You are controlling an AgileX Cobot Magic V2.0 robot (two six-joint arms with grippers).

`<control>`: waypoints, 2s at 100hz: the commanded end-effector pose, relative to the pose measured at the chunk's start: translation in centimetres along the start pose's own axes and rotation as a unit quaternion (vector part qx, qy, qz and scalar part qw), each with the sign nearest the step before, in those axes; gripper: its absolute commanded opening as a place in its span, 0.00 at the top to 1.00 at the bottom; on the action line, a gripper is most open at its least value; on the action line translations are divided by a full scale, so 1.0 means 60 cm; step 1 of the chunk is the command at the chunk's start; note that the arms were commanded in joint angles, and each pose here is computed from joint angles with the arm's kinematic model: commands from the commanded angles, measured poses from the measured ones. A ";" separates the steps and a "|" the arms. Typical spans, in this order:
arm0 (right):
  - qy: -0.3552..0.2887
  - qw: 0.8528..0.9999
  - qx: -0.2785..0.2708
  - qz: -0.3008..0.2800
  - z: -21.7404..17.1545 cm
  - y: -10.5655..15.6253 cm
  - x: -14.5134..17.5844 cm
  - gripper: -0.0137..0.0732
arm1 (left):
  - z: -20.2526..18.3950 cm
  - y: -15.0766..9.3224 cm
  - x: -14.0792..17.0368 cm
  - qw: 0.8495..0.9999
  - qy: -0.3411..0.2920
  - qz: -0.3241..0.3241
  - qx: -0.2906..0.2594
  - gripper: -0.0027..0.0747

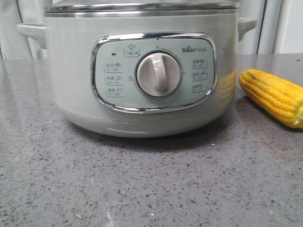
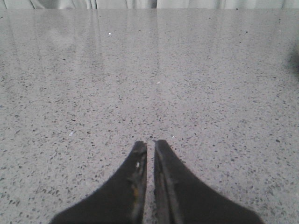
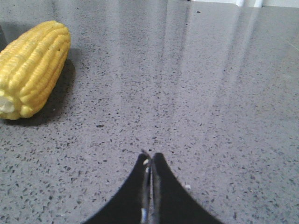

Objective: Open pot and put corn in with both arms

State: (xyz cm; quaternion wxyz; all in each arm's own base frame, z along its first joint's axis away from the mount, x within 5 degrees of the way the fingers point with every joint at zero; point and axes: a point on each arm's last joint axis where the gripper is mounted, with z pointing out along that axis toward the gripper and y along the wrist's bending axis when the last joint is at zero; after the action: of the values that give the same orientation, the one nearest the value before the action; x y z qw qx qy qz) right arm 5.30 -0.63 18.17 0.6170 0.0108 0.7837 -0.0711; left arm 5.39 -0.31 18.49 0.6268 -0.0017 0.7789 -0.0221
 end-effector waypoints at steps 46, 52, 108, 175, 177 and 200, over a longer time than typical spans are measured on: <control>-0.107 0.994 0.019 -0.011 -0.002 -0.004 -0.023 0.92 | -0.003 0.003 -0.021 0.995 -0.102 0.003 -0.009 0.99; -0.107 0.994 0.019 -0.011 -0.002 -0.004 -0.023 0.92 | -0.003 0.003 -0.021 0.994 -0.104 0.003 -0.009 0.99; -0.074 0.997 0.012 0.003 0.003 -0.003 -0.015 0.92 | -0.003 0.003 -0.022 0.994 -0.105 0.018 -0.012 0.99; -0.070 0.997 0.015 -0.005 0.013 -0.005 -0.022 0.92 | -0.002 0.004 -0.026 0.993 -0.114 0.029 -0.015 0.99; -0.081 0.997 0.017 -0.005 0.013 -0.005 -0.026 0.92 | -0.001 0.004 -0.025 0.993 -0.111 0.028 -0.015 0.99; -0.169 0.985 0.030 -0.006 0.005 -0.011 -0.069 0.92 | 0.001 0.004 -0.044 0.990 -0.133 -0.044 -0.007 0.99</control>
State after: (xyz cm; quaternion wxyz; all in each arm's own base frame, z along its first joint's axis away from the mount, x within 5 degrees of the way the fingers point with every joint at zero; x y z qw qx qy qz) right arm 6.40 -0.96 20.90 0.7149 0.0172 0.6933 -0.0887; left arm 5.70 -0.11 20.42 0.7045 -0.0252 0.7085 -0.0329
